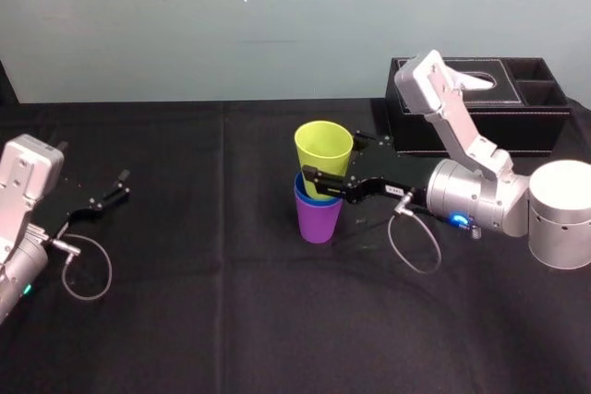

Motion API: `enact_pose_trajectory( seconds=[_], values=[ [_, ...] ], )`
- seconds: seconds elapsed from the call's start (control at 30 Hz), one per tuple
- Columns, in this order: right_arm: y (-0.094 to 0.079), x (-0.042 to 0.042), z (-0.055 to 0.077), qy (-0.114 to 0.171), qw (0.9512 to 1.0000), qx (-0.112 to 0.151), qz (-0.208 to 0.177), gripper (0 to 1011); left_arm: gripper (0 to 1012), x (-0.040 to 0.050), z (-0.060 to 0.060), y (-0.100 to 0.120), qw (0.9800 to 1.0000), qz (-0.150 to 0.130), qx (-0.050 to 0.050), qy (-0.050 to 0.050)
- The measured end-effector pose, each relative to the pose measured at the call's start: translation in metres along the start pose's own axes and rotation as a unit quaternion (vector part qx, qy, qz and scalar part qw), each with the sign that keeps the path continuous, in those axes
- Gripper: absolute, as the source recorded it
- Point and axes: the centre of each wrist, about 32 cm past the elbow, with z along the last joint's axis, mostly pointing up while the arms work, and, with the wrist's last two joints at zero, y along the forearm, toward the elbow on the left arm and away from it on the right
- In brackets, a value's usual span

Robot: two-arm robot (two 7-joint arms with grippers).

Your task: Stack the three plastic cups sequentially using one hand.

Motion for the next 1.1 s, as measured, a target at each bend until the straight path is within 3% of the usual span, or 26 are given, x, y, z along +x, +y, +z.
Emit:
enact_pose_trajectory(
  seconds=[0.9,1.1],
  values=[
    [0.0072,-0.0009,-0.0099,0.004,1.0,-0.005,0.002,734,1010,0.0,0.0,0.0,1.0,0.0,0.0,0.0],
    [0.007,-0.0009,-0.0098,0.004,1.0,-0.005,0.002,883,1010,0.0,0.0,0.0,1.0,0.0,0.0,0.0]
  ],
)
